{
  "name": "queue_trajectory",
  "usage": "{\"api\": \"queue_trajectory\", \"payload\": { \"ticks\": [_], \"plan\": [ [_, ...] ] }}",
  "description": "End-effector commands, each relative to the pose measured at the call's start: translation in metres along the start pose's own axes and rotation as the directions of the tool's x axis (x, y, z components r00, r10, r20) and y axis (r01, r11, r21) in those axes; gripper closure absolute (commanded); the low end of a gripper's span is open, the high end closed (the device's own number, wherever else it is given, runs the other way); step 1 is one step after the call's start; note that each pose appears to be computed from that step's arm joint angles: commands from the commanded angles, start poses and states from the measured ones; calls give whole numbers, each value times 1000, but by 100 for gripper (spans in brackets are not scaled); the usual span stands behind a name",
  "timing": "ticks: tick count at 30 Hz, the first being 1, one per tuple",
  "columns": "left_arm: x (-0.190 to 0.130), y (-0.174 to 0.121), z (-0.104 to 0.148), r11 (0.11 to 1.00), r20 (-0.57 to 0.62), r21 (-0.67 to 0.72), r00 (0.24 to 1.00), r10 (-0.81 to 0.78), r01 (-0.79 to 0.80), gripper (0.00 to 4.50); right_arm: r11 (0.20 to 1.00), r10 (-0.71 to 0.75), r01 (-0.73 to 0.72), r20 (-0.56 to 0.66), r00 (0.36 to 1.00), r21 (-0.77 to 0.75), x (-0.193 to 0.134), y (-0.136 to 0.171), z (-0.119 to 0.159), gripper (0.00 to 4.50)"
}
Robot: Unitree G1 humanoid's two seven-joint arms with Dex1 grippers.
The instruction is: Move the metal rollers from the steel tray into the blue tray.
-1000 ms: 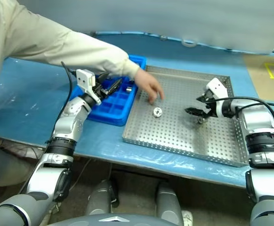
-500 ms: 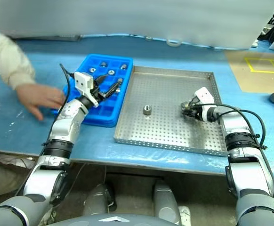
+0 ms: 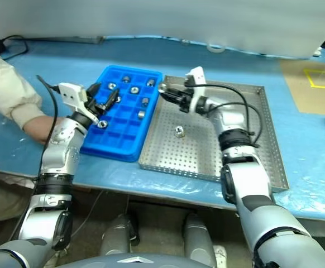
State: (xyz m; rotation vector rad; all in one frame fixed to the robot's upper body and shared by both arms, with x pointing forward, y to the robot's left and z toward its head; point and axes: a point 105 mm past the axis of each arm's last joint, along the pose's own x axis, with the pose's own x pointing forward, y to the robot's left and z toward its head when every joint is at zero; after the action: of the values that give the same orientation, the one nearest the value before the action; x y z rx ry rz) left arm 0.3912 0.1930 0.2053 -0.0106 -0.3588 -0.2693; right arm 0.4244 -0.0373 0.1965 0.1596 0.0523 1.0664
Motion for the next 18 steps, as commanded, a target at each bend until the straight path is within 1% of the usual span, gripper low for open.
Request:
{"api": "queue_trajectory", "payload": {
  "ticks": [1, 3, 6, 11, 15, 18],
  "plan": [
    [-6, 24, 27, 992, 85, 16, 989, 121, -123, 89, 997, 12, -10, 24, 1000, -79, 27, 14, 13, 380],
    [-10, 31, 30, 987, 91, 28, 984, 155, -158, 89, 992, 38, -40, -14, 999, -118, 40, 24, 7, 380],
    [-16, 40, 33, 978, 93, 43, 976, 198, -203, 89, 979, 59, -78, -102, 993, -187, 52, 34, -10, 380],
    [-23, 40, 31, 975, 80, 54, 975, 209, -214, 89, 960, 33, -84, -190, 981, -266, 58, 36, -30, 380],
    [-25, 38, 29, 976, 70, 56, 976, 205, -209, 89, 950, -6, -63, -220, 975, -305, 60, 35, -40, 380],
    [-24, 37, 28, 978, 63, 57, 978, 198, -202, 89, 953, 4, -69, -217, 976, -294, 62, 37, -41, 380]
  ]
}}
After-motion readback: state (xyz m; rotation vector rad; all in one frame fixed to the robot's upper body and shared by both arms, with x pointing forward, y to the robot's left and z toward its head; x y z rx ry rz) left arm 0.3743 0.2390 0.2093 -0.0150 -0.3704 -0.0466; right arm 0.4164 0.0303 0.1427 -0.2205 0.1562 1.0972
